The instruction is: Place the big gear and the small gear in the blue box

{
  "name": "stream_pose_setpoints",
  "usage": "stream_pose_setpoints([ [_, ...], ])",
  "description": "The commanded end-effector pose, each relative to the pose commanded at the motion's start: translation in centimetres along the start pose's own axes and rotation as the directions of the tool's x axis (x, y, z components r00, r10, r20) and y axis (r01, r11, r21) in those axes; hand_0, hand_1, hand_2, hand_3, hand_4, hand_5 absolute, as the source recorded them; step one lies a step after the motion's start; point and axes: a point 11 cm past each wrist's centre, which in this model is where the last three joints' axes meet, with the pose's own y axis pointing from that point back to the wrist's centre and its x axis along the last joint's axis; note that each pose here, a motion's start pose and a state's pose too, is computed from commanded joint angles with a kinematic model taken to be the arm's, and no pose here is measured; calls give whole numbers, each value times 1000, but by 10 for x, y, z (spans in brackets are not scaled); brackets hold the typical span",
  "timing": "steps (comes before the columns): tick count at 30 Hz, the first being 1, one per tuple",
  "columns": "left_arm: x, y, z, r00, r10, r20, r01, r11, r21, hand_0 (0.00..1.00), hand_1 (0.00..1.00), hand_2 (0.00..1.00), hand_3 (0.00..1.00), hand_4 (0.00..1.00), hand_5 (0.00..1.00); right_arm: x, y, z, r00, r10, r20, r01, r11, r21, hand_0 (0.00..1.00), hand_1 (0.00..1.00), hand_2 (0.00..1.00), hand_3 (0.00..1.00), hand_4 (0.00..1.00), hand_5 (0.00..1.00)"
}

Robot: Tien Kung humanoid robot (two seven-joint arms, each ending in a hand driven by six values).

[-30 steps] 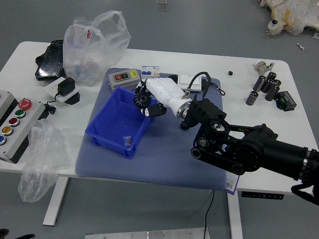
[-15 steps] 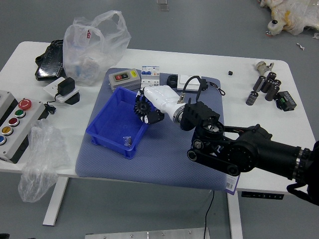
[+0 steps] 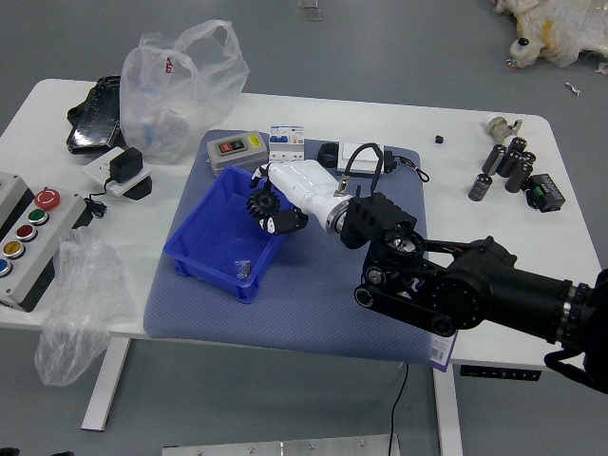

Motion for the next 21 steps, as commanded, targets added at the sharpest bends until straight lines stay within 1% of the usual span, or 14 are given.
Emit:
stream_pose_setpoints([
  [5,3,0,3,1000,11,-11,-11,1000,-14,663,570,590,757,749,685,2,-1,2,1000,9,-26,-9,1000,-5,641,823,853,954,826,292],
  [6,3,0,3,1000,12,-11,-12,1000,-15,663,568,590,755,753,714,3,-2,2,1000,13,-29,-13,1000,-7,692,909,977,998,889,332],
  [11,3,0,2,1000,11,-12,-11,1000,-14,663,568,590,755,753,714,10,-1,6,999,41,-22,-42,999,-16,692,909,977,998,889,332],
  [12,3,0,2,1000,11,-13,-11,1000,-14,662,568,589,754,747,675,13,-1,7,999,52,-16,-52,998,-18,669,861,894,967,894,331],
  [15,2,0,2,1000,10,-14,-11,1000,-15,662,568,589,754,747,675,25,6,15,994,105,16,-105,994,-28,669,861,894,967,894,331],
  [17,3,0,1,1000,11,-15,-11,1000,-14,662,568,589,754,747,675,32,13,23,990,134,37,-132,990,-48,669,861,894,967,894,331],
  [18,3,0,0,1000,11,-15,-11,1000,-12,663,568,588,753,739,645,35,19,32,988,147,50,-144,987,-72,585,746,796,898,888,320],
  [21,3,0,-1,1000,12,-17,-12,1000,-8,663,568,588,753,739,645,39,31,46,984,162,79,-152,981,-120,585,746,796,898,888,320],
])
